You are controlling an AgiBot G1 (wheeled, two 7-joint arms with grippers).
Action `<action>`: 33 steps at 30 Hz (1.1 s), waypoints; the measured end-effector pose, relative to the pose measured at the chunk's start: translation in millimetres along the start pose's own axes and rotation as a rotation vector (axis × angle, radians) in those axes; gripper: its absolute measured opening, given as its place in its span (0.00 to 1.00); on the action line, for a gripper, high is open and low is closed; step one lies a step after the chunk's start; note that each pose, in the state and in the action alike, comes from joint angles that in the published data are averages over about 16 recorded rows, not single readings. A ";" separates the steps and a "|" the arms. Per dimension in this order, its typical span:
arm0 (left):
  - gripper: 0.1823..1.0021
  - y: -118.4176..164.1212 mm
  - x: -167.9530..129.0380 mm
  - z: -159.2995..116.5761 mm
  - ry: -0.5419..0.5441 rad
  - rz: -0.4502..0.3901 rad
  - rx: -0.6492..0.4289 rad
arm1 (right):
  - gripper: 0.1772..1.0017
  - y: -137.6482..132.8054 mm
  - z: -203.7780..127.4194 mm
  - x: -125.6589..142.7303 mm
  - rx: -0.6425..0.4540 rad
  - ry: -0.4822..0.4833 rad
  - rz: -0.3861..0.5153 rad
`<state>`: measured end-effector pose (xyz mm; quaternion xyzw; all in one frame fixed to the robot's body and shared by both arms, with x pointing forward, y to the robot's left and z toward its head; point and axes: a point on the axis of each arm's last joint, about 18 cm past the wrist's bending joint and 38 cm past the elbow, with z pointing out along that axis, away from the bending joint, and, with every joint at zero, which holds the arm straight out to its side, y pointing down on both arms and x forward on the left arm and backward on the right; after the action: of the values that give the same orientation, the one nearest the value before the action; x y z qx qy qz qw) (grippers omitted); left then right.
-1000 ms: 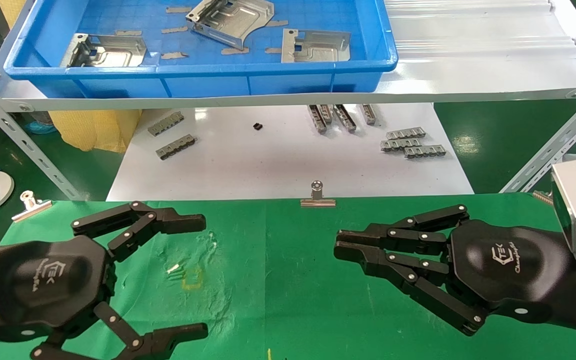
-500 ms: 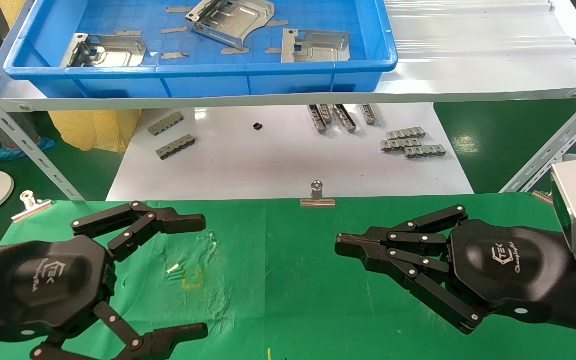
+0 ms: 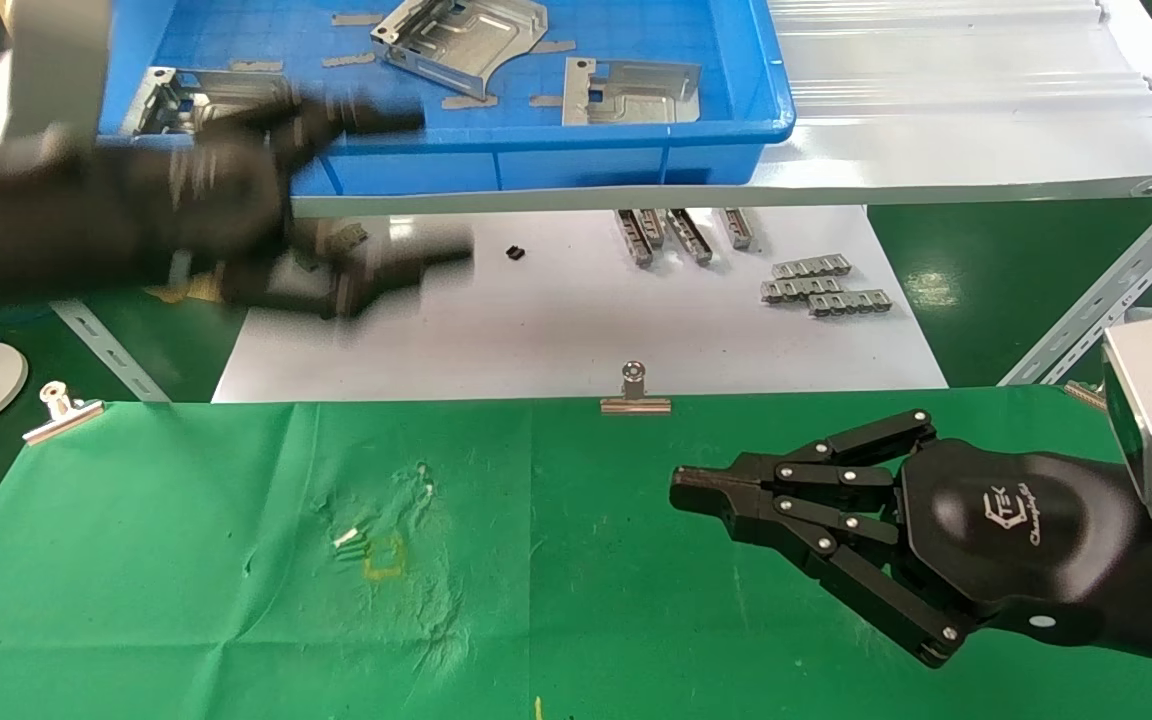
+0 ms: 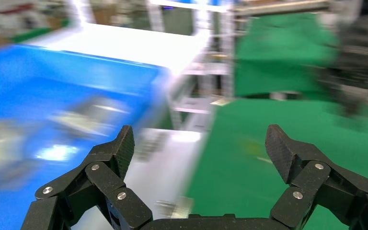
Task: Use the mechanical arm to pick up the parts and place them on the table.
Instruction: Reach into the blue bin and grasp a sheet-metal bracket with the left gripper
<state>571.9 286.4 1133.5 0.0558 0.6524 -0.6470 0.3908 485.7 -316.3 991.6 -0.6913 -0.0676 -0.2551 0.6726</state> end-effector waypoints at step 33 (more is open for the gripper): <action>0.90 14.2 -126.8 130.9 -0.559 -0.103 -0.233 | 0.22 0.0 0.0 0.0 0.000 0.000 0.000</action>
<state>724.7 227.3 1214.6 -0.2029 0.5913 -0.5771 0.5255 485.7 -316.3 991.6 -0.6913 -0.0676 -0.2551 0.6726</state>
